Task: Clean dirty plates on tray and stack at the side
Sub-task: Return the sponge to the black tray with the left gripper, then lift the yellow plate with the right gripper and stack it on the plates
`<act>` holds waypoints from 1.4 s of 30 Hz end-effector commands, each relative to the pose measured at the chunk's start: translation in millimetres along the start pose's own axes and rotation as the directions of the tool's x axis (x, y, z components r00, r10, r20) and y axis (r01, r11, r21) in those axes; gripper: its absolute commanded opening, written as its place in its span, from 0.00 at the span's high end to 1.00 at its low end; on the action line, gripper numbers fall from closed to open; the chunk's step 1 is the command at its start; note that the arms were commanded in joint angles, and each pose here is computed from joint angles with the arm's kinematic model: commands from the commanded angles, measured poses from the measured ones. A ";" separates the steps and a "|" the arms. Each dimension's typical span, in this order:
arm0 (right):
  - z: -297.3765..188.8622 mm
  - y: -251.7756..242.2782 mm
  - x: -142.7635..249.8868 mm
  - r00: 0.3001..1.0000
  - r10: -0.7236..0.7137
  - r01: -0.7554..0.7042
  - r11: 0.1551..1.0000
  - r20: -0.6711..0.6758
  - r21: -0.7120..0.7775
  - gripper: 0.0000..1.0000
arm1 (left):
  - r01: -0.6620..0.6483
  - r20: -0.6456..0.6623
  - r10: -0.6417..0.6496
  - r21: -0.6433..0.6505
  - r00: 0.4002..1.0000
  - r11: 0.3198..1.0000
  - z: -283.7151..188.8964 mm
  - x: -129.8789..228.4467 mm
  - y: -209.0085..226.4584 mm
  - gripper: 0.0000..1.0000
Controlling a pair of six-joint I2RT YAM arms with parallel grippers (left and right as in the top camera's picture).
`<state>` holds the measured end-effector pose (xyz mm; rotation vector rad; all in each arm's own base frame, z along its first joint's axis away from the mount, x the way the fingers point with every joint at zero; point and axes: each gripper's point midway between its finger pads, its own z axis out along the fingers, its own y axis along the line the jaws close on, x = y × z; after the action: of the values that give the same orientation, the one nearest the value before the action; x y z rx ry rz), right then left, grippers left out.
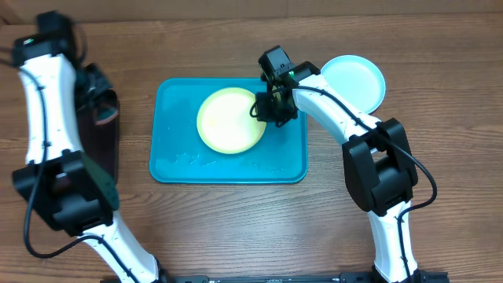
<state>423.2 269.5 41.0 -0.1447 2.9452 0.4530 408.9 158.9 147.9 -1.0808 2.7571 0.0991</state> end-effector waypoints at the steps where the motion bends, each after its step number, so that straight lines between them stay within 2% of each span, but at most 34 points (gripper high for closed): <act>1: -33.7 26.6 -20.7 0.993 -0.064 0.068 0.997 0.098 -0.038 0.96 | 0.064 -0.077 -0.064 -0.006 0.995 0.998 28.8 2.9 18.3 0.96; 6: -55.1 42.9 -29.1 0.974 -0.161 0.167 0.986 0.158 -0.026 0.96 | 0.137 -0.116 -0.147 -0.085 0.982 0.987 64.2 -0.1 53.7 0.96; 10: -72.4 39.7 -35.4 0.956 -0.189 0.174 0.981 0.223 0.087 0.96 | 0.160 -0.138 -0.173 -0.099 0.975 0.982 79.3 -1.7 66.1 0.95; 15: -101.0 38.5 -40.5 0.915 -0.269 0.198 0.949 0.301 0.246 0.96 | 0.180 -0.118 -0.191 -0.101 0.974 0.978 81.5 -8.2 73.9 0.60; 17: -113.8 42.4 -42.0 0.888 -0.324 0.227 0.926 0.325 0.302 0.96 | 0.183 -0.114 -0.194 -0.100 0.974 0.978 81.7 -9.4 75.2 0.55; 21: -144.9 46.5 -49.0 0.804 -0.472 0.271 0.831 0.361 0.485 0.96 | 0.184 -0.123 -0.195 -0.097 0.973 0.978 73.5 -8.3 74.8 0.55; 24: -176.2 48.1 -56.4 0.706 -0.635 0.281 0.659 0.315 0.698 0.96 | 0.187 -0.117 -0.196 -0.087 0.974 0.979 61.6 -12.1 73.2 0.54; 27: -212.4 55.2 -62.7 0.617 -0.761 0.228 0.420 0.203 0.879 0.96 | 0.194 -0.115 -0.197 -0.034 0.974 0.980 51.1 -17.2 64.0 0.50; 28: -222.7 61.0 -63.4 0.590 -0.792 0.219 0.341 0.155 0.914 0.96 | 0.197 -0.117 -0.197 -0.011 0.973 0.980 49.1 -18.6 60.0 0.45; 31: -250.0 83.3 -64.1 0.527 -0.850 0.193 0.139 0.017 0.971 0.96 | 0.201 -0.126 -0.195 0.036 0.973 0.979 48.1 -19.3 51.1 0.06; 32: -260.2 91.5 -64.0 0.512 -0.859 0.178 0.078 -0.025 0.981 0.96 | 0.202 -0.129 -0.195 0.048 0.972 0.978 48.0 -19.5 48.6 0.00; 33: -268.2 98.5 -64.1 0.502 -0.864 0.163 0.041 -0.047 0.986 0.96 | 0.202 -0.130 -0.194 0.057 0.972 0.978 47.9 -19.6 46.9 0.00; 34: -275.5 105.5 -64.8 0.494 -0.868 0.139 0.032 -0.041 0.990 0.96 | 0.203 -0.133 -0.193 0.063 0.972 0.977 47.8 -19.4 45.6 0.00; 36: -288.4 119.3 -68.4 0.472 -0.881 0.076 0.082 0.037 0.994 0.96 | 0.203 -0.133 -0.194 0.063 0.972 0.977 47.8 -19.4 45.8 0.00; 39: -297.8 127.7 -73.0 0.448 -0.868 -0.020 0.232 0.216 0.972 0.96 | 0.203 -0.133 -0.194 0.062 0.972 0.977 47.8 -19.3 45.8 0.00; 41: -276.4 127.3 -74.3 0.432 -0.862 0.035 0.311 0.266 0.950 0.96 | 0.203 -0.133 -0.194 0.062 0.972 0.977 47.8 -19.4 45.9 0.00; 42: -252.8 127.5 -72.2 0.422 -0.875 0.144 0.325 0.239 0.935 0.96 | 0.203 -0.132 -0.193 0.062 0.972 0.977 47.8 -19.6 45.9 0.00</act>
<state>441.0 324.2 328.1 -0.7151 1.6689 -0.9659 393.0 211.0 93.6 -1.3849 2.7525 -0.0779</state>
